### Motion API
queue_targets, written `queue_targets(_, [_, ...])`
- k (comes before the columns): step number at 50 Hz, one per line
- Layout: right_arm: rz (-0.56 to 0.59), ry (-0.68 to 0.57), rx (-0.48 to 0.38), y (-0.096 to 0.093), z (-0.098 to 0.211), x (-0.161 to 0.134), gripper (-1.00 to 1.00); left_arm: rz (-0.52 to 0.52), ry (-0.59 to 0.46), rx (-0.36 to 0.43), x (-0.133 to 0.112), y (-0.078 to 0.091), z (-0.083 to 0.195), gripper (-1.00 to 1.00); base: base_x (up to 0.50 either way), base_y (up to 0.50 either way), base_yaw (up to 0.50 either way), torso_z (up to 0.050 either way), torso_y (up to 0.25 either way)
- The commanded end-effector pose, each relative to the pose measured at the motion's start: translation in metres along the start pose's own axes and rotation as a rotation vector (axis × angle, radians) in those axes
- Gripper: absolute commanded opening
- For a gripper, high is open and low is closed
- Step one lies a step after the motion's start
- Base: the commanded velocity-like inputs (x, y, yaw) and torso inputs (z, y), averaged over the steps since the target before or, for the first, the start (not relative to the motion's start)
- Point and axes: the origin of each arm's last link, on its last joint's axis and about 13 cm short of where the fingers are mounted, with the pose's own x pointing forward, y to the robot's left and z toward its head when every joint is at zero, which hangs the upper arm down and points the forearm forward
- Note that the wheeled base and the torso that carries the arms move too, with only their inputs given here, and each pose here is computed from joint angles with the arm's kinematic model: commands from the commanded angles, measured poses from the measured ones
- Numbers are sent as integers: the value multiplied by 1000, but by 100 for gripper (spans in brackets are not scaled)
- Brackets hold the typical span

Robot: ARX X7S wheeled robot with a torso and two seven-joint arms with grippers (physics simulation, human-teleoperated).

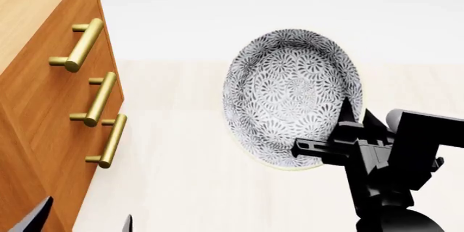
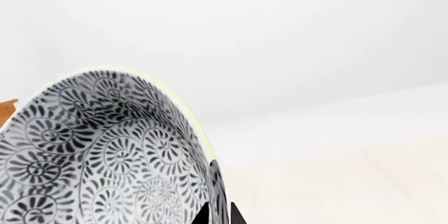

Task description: Put the bowl on top of the cabinet.

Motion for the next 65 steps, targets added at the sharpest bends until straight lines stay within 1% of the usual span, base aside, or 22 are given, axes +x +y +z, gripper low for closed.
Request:
queue_targets(1, [88,-64,-17,5,8,1,-100,-67,-48,40,10,-4,25,100,0,0,0,0,0])
queue_targets(4, [97,-87,-32,7,10,-2,-100,-92,-50,35,14,-5,30,100,0,0,0,0,3])
queue_targets(5, [96,-92,-41,8,11,-2,-100,-110,-47,21,15,-5,30,100,0,0,0,0,0])
queue_targets(6, [95,-126,-63,9,11,-4,-100,-112,-49,31,16,-6,32,100,0,0,0,0,0])
queue_targets(10, [114,-140,-79,11,12,-6,-100,-123,-45,38,19,-6,33,100,0,0,0,0,0])
queue_targets(15, [138,-129,-91,14,11,-6,-100,-137,-42,44,23,-6,36,100,0,0,0,0,0])
queue_targets(16, [143,-129,-94,14,10,-6,-100,-174,-31,54,25,-7,36,100,0,0,0,0,0])
queue_targets(18, [145,-127,-97,14,8,-6,-100,-174,-27,37,31,-7,37,100,0,0,0,0,0])
queue_targets(20, [146,-125,-100,14,6,-6,-100,-197,-10,15,36,-8,39,100,0,0,0,0,0])
queue_targets(21, [149,-123,-102,14,5,-6,-100,-206,-6,30,40,-9,40,100,0,0,0,0,0])
queue_targets(26, [153,-119,-103,13,2,-5,-100,-231,13,29,49,-11,46,100,0,0,0,0,2])
queue_targets(28, [153,-120,-101,13,1,-5,-100,-261,29,12,52,-11,47,100,0,0,0,0,0])
queue_targets(29, [151,-118,-102,13,0,-6,-100,-279,56,-16,55,-10,46,100,0,0,0,0,0])
queue_targets(32, [154,-119,-107,13,0,-6,-100,-296,74,-54,58,-7,46,100,0,0,0,0,0])
queue_targets(39, [165,-115,-113,14,-4,-7,-100,-305,74,-47,61,-8,50,100,0,0,0,0,0])
queue_targets(42, [160,-114,-112,14,-5,-5,-100,-288,68,-19,63,-8,51,100,0,0,0,0,0])
queue_targets(47, [171,-130,-135,16,-8,-7,-100,-289,75,-22,67,-7,51,100,0,0,0,0,2])
queue_targets(53, [186,-137,-143,16,-11,-9,-100,-284,72,10,71,-9,53,100,0,0,0,0,0])
queue_targets(58, [196,-139,-159,17,-12,-11,-100,-281,83,49,81,-9,57,100,0,0,0,0,0])
queue_targets(62, [193,-136,-168,16,-13,-12,-100,-281,94,43,87,-7,57,100,0,0,0,0,0])
queue_targets(63, [193,-136,-172,16,-13,-12,-100,-298,108,23,89,-7,57,100,0,0,0,0,0])
queue_targets(65, [194,-137,-174,16,-13,-13,-100,-297,108,19,91,-6,57,100,0,0,0,0,0])
